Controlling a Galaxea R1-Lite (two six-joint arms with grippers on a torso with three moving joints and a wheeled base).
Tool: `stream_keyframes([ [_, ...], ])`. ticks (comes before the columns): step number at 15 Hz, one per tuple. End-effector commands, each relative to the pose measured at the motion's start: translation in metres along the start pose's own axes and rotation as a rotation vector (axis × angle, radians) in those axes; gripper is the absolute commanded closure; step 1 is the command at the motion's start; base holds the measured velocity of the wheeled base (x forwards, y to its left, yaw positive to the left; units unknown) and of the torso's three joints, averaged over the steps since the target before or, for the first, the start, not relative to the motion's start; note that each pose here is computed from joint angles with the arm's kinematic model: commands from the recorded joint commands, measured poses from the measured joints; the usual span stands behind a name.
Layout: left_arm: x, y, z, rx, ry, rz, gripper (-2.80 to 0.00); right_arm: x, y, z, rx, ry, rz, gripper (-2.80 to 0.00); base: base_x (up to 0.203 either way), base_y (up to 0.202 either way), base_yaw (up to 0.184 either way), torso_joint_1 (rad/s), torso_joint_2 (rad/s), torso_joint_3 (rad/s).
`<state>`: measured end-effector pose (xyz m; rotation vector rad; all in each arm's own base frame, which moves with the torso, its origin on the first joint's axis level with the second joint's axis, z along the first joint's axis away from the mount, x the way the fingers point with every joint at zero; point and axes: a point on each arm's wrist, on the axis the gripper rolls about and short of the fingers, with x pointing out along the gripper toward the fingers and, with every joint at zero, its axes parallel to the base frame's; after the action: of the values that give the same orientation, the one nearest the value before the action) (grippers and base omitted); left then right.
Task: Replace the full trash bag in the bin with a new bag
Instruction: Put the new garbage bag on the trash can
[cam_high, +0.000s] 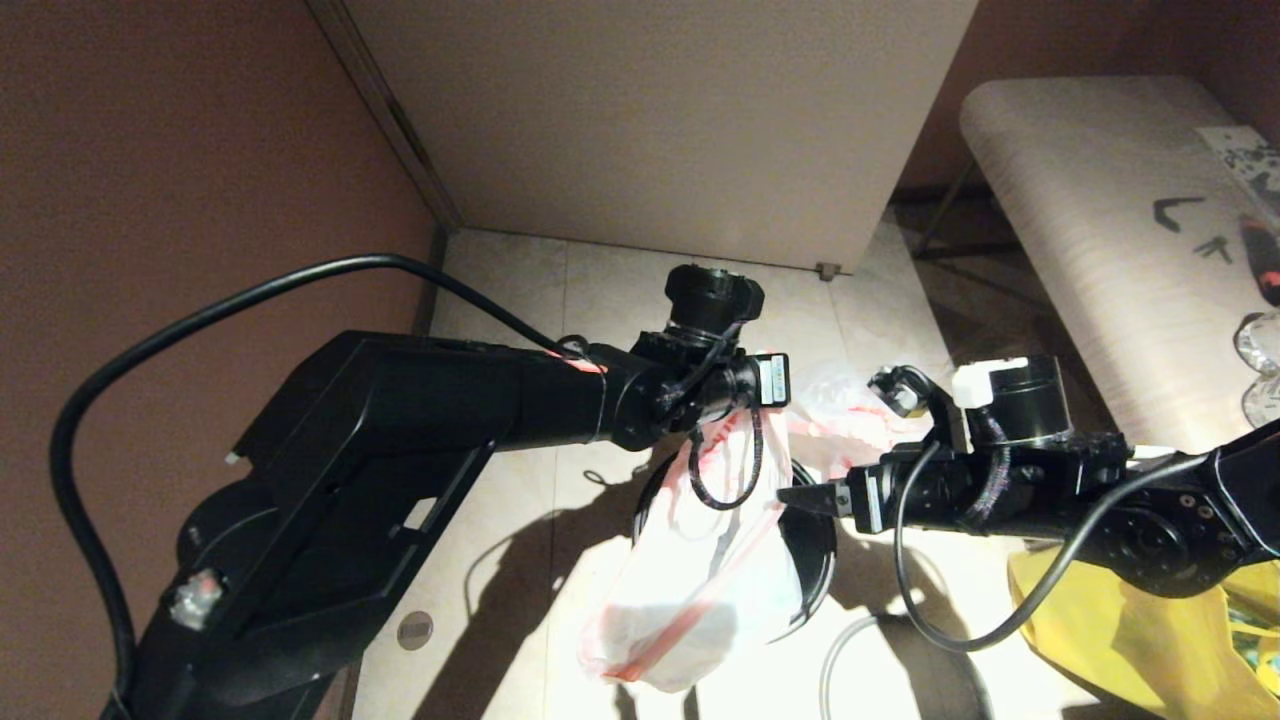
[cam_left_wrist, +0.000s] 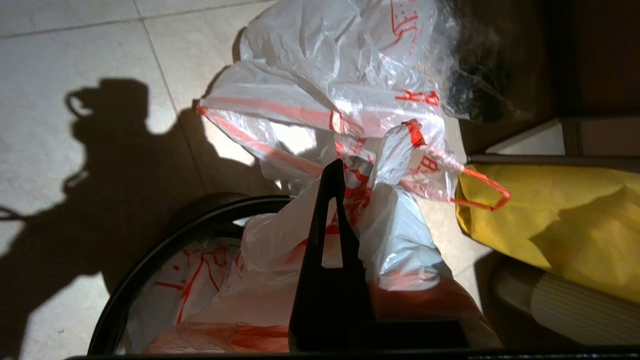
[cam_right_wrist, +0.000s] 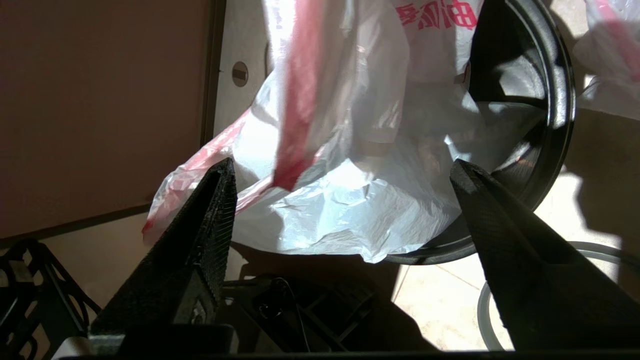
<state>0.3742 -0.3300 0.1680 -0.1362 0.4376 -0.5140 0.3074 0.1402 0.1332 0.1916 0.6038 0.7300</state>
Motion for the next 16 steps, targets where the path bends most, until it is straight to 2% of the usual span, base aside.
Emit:
stream_keyframes([
  [1, -0.006, -0.001, 0.005, -0.004, 0.002, -0.022, 0.00, 0.005, -0.004, 0.000, 0.000, 0.005, -0.003, -2.80, 0.000, 0.000, 0.000, 0.000, 0.00, 0.000],
  [3, -0.011, -0.004, 0.009, -0.009, 0.012, -0.077, 0.00, 0.012, -0.007, -0.001, -0.029, 0.014, -0.005, -2.80, 0.000, 0.000, 0.000, 0.000, 0.00, 0.000],
  [7, -0.018, -0.012, 0.000, 0.003, 0.048, -0.095, 0.00, 0.027, -0.013, 0.008, -0.043, -0.009, -0.032, -2.80, 0.000, 0.000, 0.000, 0.000, 0.00, 0.000],
  [8, -0.020, -0.012, -0.003, 0.004, 0.059, -0.095, 0.00, 0.028, -0.013, 0.009, -0.045, -0.019, -0.068, 0.00, 0.000, 0.000, 0.000, 0.000, 0.00, 0.000],
  [11, -0.030, -0.016, -0.001, 0.008, 0.057, -0.107, 0.00, 0.030, -0.014, 0.005, -0.041, -0.010, -0.111, 0.00, 0.000, 0.000, 0.000, 0.000, 0.00, 0.000],
  [14, -0.037, -0.029, 0.002, 0.019, 0.050, -0.135, 0.00, 0.034, -0.017, 0.000, -0.033, 0.005, -0.145, 0.00, 0.000, 0.000, 0.000, 0.000, 0.00, 0.000],
  [16, -0.042, -0.026, 0.007, 0.015, 0.043, -0.130, 0.00, 0.034, -0.018, -0.004, -0.022, 0.035, -0.152, 0.00, 0.000, 0.000, 0.000, 0.000, 0.00, 0.000],
])
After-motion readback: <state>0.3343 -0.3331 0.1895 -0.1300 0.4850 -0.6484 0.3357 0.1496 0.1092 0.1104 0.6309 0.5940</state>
